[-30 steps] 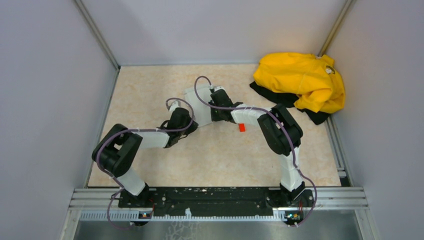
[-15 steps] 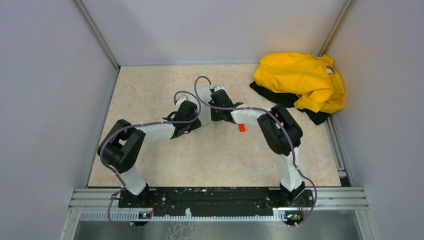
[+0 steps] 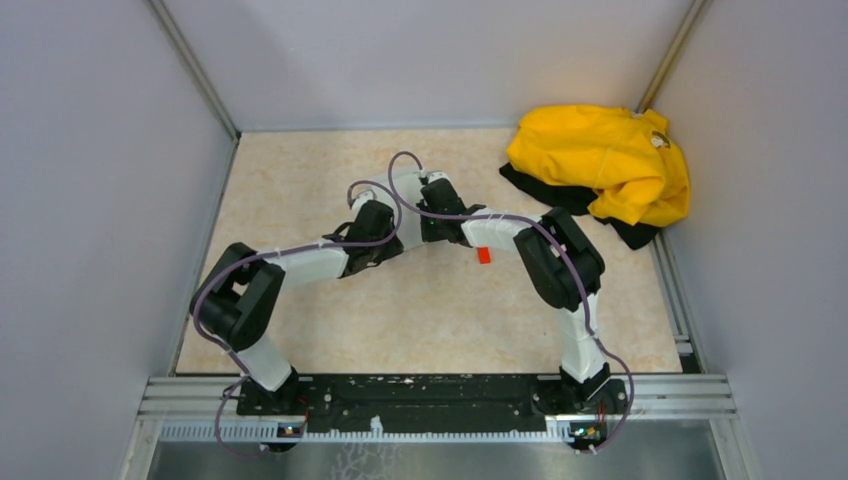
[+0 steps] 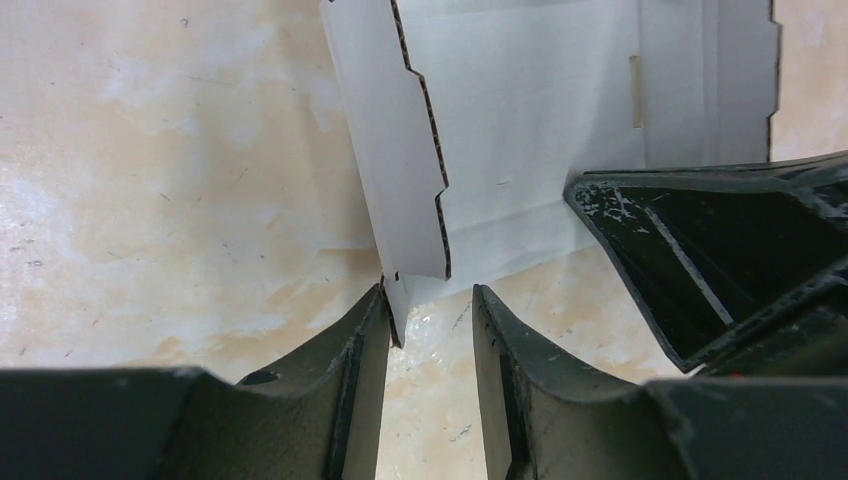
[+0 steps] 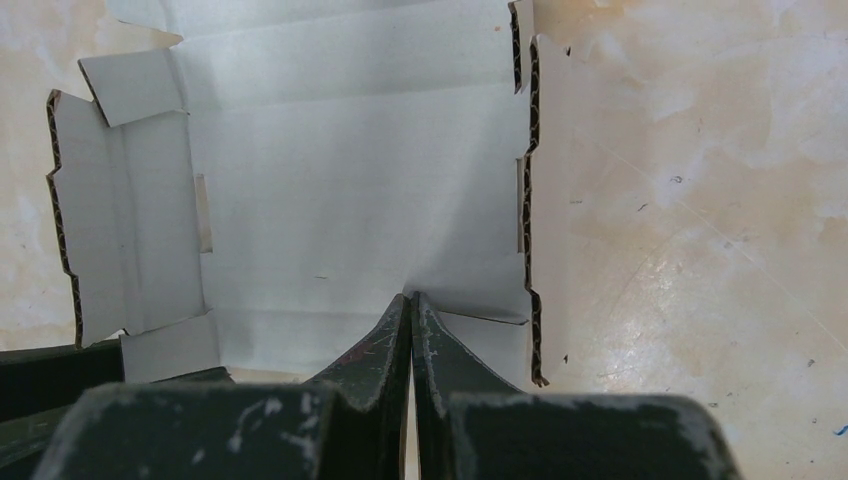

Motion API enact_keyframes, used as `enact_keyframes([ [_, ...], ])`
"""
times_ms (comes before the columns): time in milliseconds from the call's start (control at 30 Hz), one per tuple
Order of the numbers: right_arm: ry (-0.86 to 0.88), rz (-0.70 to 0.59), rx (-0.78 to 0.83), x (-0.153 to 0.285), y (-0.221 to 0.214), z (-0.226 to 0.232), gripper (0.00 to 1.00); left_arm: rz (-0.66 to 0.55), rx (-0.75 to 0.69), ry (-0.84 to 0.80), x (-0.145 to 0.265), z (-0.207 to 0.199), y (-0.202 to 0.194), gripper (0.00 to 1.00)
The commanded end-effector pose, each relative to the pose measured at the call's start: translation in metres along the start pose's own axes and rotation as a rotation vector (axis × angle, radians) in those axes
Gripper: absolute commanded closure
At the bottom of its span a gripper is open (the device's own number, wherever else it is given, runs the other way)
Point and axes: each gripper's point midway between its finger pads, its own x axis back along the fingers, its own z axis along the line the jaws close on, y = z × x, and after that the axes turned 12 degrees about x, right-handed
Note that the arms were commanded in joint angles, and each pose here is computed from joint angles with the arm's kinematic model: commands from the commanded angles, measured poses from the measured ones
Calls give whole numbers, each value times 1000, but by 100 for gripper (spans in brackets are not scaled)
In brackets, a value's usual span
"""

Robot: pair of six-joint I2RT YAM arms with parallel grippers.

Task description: Fold the paper box

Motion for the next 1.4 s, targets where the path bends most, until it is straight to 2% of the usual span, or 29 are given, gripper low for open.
enact_keyframes([
  [0, -78, 471, 35, -3, -156, -28, 100, -48, -8, -60, 15, -24, 19, 58],
  [467, -74, 479, 35, -5, -160, -27, 100, -58, 8, -80, 15, -28, 21, 59],
  [800, -75, 484, 35, -6, -163, -27, 100, -45, 32, -125, 2, -48, 21, 67],
  [1367, -70, 501, 31, -11, -174, -27, 100, -30, 28, -132, -14, -55, 17, 67],
])
